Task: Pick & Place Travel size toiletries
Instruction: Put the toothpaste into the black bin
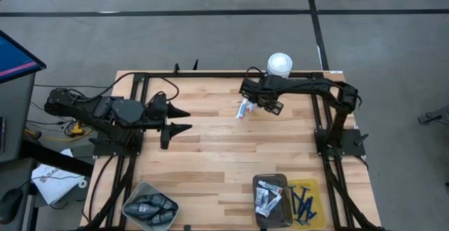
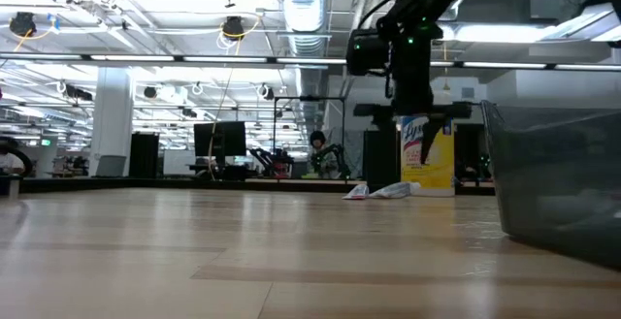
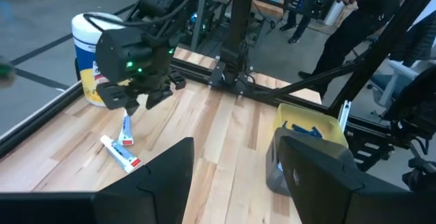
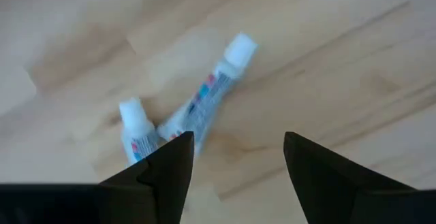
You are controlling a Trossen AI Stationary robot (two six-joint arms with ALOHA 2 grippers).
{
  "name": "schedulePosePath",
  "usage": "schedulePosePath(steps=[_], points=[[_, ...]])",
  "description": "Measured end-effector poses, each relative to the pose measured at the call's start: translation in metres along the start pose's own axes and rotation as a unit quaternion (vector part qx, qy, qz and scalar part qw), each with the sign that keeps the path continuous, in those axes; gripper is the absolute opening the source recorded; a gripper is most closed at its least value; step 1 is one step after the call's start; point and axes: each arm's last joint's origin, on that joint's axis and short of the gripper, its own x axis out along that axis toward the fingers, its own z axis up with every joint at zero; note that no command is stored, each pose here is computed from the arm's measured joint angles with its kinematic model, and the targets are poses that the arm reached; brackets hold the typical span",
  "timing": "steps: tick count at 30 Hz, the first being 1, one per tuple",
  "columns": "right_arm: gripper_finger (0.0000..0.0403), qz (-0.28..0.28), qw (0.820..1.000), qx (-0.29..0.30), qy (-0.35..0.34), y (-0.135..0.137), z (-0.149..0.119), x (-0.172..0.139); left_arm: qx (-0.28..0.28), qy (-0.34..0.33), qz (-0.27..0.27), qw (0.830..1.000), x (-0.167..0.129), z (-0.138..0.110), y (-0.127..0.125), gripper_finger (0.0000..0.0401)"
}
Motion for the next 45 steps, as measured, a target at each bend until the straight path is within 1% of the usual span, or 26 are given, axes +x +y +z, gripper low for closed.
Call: schedulePosePath(steps=[3,5,7,9,10,12,14,16,21,26,30,35,38,41,45], points=[[0.0219,0.006,0.999,0.024,-0.025,0.004,0.001,0.006,0.002,0.003,0.001,1.000,0.000,-0.001,0.000,0.0213],[0.0219,-0.018,0.999,0.037,-0.029,0.000,0.004,0.010,0.003,0.006,0.003,1.000,0.000,-0.001,0.001,0.0213],[0.0219,0.000,0.998,0.056,-0.028,0.006,0.004,0.012,0.008,0.015,0.006,1.000,0.000,-0.003,0.001,0.0213],[0.0219,-0.012,0.998,0.055,-0.029,0.003,0.004,0.016,0.010,0.020,0.008,1.000,0.000,-0.004,0.002,0.0213],[0.0219,-0.009,0.998,0.058,-0.030,0.005,0.003,0.017,0.011,0.022,0.009,1.000,0.000,-0.004,0.002,0.0213],[0.0219,0.012,0.997,0.073,-0.034,0.011,0.003,0.020,0.019,0.025,0.010,0.999,0.000,-0.005,0.002,0.0213],[0.0219,-0.002,0.996,0.076,-0.037,0.008,0.006,0.023,0.024,0.024,0.010,0.999,0.000,-0.005,0.002,0.0213],[0.0218,0.013,0.995,0.091,-0.036,0.012,0.008,0.023,0.025,0.025,0.010,0.999,0.000,-0.005,0.002,0.0213],[0.0210,0.011,0.991,0.129,-0.035,0.007,0.007,0.029,0.032,0.025,0.010,0.999,0.000,-0.005,0.002,0.0213],[0.0202,0.026,0.991,0.123,-0.035,0.009,0.000,0.028,0.040,0.026,0.010,0.999,0.000,-0.005,0.002,0.0213],[0.0197,0.025,0.992,0.122,-0.033,0.009,-0.001,0.028,0.048,0.026,0.010,0.998,0.000,-0.005,0.002,0.0213],[0.0196,0.019,0.994,0.105,-0.023,0.011,-0.013,0.040,0.049,0.026,0.010,0.998,0.000,-0.005,0.002,0.0213],[0.0198,0.032,0.992,0.121,-0.014,0.015,-0.023,0.047,0.049,0.026,0.010,0.998,0.000,-0.005,0.002,0.0213],[0.0199,0.051,0.991,0.122,-0.010,0.021,-0.029,0.057,0.049,0.028,0.009,0.998,0.000,-0.006,0.002,0.0213],[0.0198,0.043,0.991,0.127,-0.003,0.022,-0.031,0.062,0.050,0.029,0.009,0.998,0.000,-0.006,0.002,0.0213]])
